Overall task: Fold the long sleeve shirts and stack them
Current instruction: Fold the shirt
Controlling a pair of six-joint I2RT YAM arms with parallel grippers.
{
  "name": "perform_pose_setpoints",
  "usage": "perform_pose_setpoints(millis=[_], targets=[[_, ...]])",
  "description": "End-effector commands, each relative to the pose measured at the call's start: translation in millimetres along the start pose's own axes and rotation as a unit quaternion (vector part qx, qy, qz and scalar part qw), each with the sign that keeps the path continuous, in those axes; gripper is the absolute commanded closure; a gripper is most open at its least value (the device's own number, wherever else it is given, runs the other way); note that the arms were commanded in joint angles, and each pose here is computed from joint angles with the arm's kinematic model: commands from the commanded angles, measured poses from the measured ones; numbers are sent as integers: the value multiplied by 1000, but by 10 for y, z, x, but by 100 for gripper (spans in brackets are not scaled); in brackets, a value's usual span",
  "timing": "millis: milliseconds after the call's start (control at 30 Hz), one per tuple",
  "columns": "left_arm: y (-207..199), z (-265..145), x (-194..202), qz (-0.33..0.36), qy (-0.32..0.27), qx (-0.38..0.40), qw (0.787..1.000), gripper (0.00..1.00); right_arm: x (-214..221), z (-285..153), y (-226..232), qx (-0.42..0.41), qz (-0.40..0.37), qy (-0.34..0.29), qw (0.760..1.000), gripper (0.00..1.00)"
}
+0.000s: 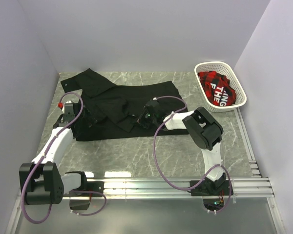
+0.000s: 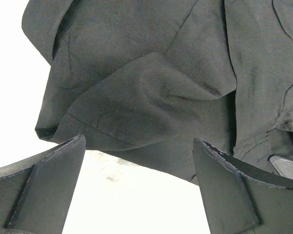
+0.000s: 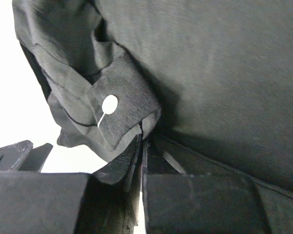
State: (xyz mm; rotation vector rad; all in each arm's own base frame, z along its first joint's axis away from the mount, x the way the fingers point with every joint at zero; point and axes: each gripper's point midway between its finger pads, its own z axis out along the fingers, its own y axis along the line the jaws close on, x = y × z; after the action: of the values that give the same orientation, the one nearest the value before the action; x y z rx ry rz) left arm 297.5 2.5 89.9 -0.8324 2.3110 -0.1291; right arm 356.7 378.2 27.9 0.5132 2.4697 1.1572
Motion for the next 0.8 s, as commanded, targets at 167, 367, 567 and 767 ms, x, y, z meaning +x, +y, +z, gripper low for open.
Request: perform_pose_setpoints(millis=[167,367,567,767], targets=[[-85,-19,-103,-6,-16,14,1000,3,-342,-227,714,-65,-53,-50,995,100],[-105,-28,-102,-9,-15,19,1000,3,-516,-504,1344,-114,-91,-67,987,100],[-168,-46,-31,-19,0,40,999,8,-728,-785,2110,-185,-143,-76,969,100],[-290,-35,54,-41,29,64,997,19,-912,-1145,2820,-247,-204,-98,942,100]])
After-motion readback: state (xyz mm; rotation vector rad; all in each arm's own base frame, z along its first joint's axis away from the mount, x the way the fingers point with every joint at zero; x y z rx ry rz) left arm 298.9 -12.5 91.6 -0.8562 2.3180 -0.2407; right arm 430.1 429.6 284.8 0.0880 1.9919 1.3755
